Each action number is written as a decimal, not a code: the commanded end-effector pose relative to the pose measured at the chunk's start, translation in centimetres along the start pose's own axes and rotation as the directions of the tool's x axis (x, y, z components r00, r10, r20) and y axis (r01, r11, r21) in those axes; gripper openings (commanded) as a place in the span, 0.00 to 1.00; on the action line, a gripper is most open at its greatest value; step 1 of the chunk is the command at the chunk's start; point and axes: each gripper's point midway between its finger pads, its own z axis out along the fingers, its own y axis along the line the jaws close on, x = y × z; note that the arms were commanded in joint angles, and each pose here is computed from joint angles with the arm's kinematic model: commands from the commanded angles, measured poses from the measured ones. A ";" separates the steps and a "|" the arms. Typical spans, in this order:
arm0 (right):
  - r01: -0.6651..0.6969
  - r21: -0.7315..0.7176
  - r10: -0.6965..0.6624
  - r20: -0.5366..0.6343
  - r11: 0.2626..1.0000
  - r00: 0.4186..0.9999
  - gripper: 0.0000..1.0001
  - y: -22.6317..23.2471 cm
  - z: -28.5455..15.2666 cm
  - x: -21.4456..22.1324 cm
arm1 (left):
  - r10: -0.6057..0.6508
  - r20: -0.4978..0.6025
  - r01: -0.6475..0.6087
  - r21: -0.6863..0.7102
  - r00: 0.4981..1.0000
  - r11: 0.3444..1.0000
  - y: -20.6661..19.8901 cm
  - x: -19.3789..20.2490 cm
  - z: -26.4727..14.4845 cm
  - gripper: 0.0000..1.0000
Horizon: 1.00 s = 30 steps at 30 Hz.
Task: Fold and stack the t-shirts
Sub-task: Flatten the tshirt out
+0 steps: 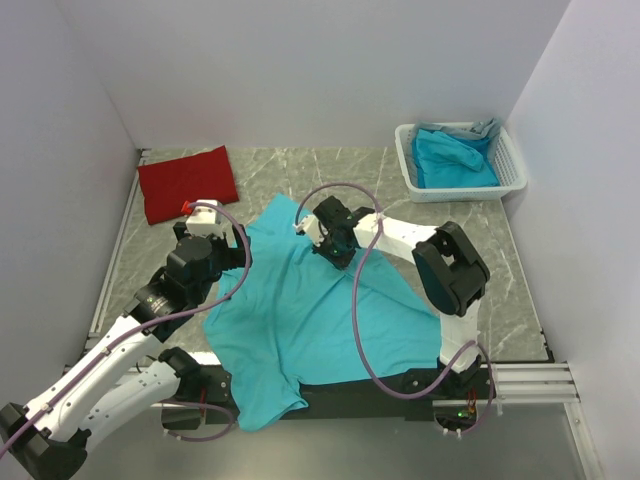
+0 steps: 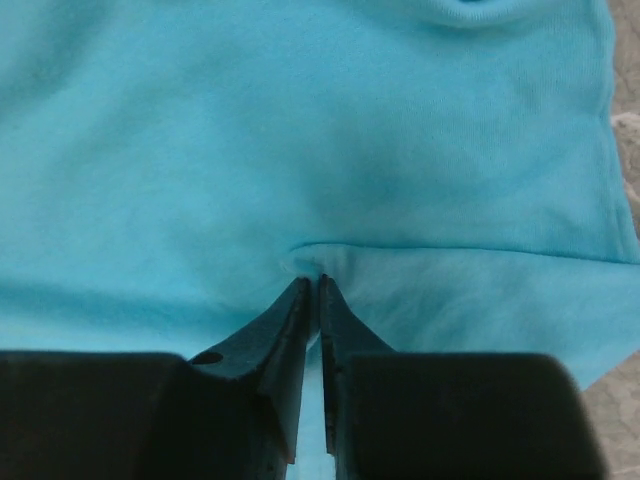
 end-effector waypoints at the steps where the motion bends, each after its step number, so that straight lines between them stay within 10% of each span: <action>1: 0.005 0.054 -0.006 0.022 0.999 1.000 0.09 -0.7 -0.2 -0.5 | -0.006 0.041 0.006 0.006 0.999 1.000 -0.1 -1.6 -0.3 0.95; 9: -0.100 0.176 0.077 0.131 0.979 0.988 0.00 -5.5 -5.1 -0.5 | -0.010 0.048 0.010 0.003 0.999 1.000 0.0 -1.7 -0.4 0.95; 14: -0.333 0.441 0.289 0.167 0.833 0.943 0.00 -16.9 -10.4 8.7 | -0.010 0.045 0.009 0.018 0.999 1.000 -0.3 -1.7 -0.3 0.95; 19: -0.461 0.427 0.379 0.266 0.778 0.886 0.82 -19.5 -14.1 12.7 | -0.008 0.038 0.007 0.028 0.999 1.000 -0.5 -1.6 -0.1 0.95; 30: -0.440 0.174 0.319 0.468 0.881 0.824 0.89 -16.2 -18.0 7.7 | -0.085 0.029 0.083 0.064 0.996 0.994 -1.4 -2.1 0.2 0.97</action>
